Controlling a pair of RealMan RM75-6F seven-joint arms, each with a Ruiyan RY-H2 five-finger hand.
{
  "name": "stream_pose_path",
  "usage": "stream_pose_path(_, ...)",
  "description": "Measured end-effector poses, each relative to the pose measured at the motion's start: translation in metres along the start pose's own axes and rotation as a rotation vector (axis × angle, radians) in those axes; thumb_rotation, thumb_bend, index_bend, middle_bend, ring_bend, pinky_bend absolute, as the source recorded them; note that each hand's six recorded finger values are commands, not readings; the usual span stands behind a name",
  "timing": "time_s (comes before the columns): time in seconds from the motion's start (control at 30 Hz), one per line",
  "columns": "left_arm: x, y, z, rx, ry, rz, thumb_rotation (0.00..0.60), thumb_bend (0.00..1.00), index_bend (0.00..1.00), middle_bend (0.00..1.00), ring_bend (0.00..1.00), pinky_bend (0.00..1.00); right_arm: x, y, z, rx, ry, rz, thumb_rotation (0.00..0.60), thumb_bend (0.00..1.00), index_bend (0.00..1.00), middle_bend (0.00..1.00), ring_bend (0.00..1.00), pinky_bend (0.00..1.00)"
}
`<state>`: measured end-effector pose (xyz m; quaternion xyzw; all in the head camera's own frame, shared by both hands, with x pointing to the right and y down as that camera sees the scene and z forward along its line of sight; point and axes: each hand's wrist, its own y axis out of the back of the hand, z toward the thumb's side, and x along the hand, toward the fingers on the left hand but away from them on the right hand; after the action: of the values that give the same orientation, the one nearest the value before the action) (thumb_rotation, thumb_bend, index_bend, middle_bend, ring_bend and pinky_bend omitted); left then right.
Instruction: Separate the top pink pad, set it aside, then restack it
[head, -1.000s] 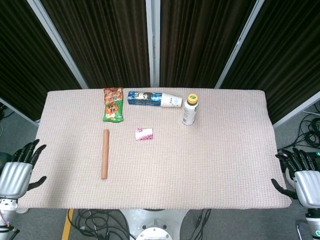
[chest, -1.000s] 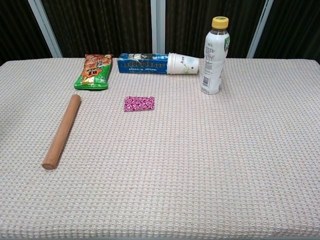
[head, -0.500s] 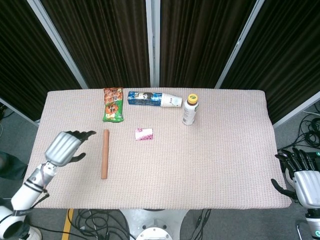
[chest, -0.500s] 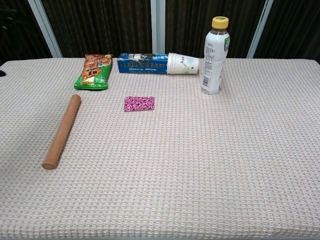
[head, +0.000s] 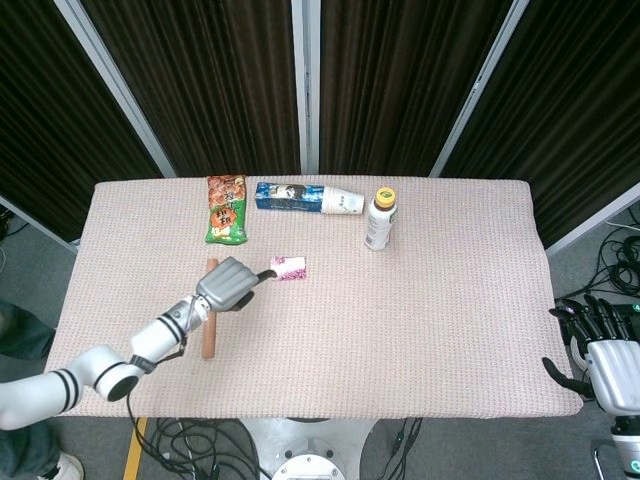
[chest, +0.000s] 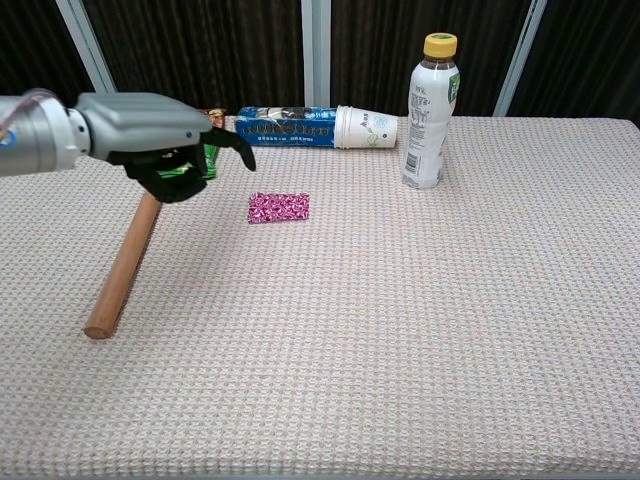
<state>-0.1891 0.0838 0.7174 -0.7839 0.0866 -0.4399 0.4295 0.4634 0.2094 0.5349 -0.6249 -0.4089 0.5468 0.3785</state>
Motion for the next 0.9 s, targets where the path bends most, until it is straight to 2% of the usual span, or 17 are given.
stream_pose_path(0.17, 0.025, -0.01, 0.004, 0.023, 0.024, -0.059, 0.6, 0.61, 0.22, 0.9, 0.88, 0.99, -0.003, 0.0, -0.001, 0.004, -0.001, 0.004, 0.527, 0.17, 0.21, 0.13, 0.0, 0.0)
stream_pose_path(0.53, 0.059, -0.022, -0.015, 0.049, 0.145, -0.164, 0.6, 0.61, 0.22, 0.91, 0.89, 1.0, -0.008, -0.001, -0.003, 0.009, -0.012, 0.011, 0.527, 0.17, 0.21, 0.13, 0.0, 0.0)
stream_pose_path(0.9, 0.084, -0.034, -0.017, 0.073, 0.211, -0.223, 0.6, 0.61, 0.22, 0.91, 0.89, 1.0, -0.013, -0.001, -0.007, 0.017, -0.027, 0.02, 0.525, 0.17, 0.21, 0.13, 0.0, 0.0)
